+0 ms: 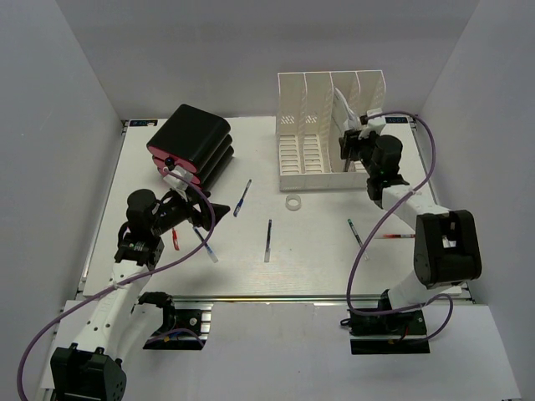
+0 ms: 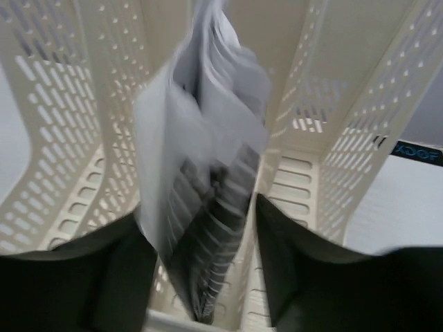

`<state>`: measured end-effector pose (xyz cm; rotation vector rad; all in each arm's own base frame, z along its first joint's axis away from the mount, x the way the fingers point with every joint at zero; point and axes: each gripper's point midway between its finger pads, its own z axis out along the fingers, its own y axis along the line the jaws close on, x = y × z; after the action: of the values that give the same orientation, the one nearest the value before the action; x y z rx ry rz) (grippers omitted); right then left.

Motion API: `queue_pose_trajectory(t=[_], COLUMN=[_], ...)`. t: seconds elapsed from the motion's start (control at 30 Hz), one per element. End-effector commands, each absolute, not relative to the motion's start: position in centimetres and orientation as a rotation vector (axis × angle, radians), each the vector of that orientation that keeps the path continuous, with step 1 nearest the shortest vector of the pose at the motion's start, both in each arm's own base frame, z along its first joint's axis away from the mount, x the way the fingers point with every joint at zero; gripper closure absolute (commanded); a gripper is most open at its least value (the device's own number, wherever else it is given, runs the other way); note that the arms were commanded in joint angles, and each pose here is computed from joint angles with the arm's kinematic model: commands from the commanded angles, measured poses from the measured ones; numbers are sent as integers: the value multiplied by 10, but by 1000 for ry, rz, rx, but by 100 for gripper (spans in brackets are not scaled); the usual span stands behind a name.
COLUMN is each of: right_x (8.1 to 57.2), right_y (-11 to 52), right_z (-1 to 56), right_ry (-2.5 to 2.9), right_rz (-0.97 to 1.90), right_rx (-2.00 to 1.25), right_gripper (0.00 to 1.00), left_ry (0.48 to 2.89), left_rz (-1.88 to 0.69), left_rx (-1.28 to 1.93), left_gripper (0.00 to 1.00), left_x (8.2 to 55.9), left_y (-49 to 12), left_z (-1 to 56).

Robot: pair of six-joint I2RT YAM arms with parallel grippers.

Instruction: Organize the desk

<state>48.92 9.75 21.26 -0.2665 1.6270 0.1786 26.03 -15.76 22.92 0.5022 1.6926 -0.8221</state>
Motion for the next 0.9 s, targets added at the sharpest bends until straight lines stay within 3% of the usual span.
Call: queue_pose_trajectory(t=[0.0,0.17,0.23,0.37,0.43,0.47,0.53,0.57,0.6,0.63,0.67,0.7,0.73,0.8,0.87], right_x=[475,446,433,383,339,319,278,257,248,241,236,233,229,224,216], right_y=[108,98,94,112,138,147,167,175,177,177,177,178,178,178,177], right_z=[264,295,288,287,265,260,256,241,237,227,218,213,205,206,208], right_ry=[1498,1495,1559,1650,1727,1721,1677,1683,1679,1713,1733,1739,1773,1737,1703], right_rz=[213,196,199,380,623,704,914,1040,1087,1122,1151,1176,1209,1215,1222], right_rx=[-330,-356,-370,-519,-680,-732,-868,-905,-922,-920,-916,-922,-912,-967,-1009], right_gripper=[33,22,11,11,12,16,43,75,88,98,100,99,95,68,54], left_ry=[1659,1662,1660,1712,1726,1740,1747,1758,1763,1781,1794,1810,1855,1911,1992], left_rz=[-794,-770,-752,-682,-582,-551,-482,-470,-439,-442,-439,-432,-427,-373,-321], left_rx=[505,474,458,373,279,236,163,130,82,47,25,8,-6,-61,-93], left_gripper=[5,5,5,8,14,17,32,38,57,67,77,89,95,96,94], left_x=[262,264,267,273,282,284,289,290,293,294,296,299,303,312,322], left_y=[-155,-151,-148,-135,-118,-111,-98,-94,-87,-86,-84,-81,-81,-70,-64], left_z=[243,245,247,240,243,241,240,237,236,233,231,229,223,217,210])
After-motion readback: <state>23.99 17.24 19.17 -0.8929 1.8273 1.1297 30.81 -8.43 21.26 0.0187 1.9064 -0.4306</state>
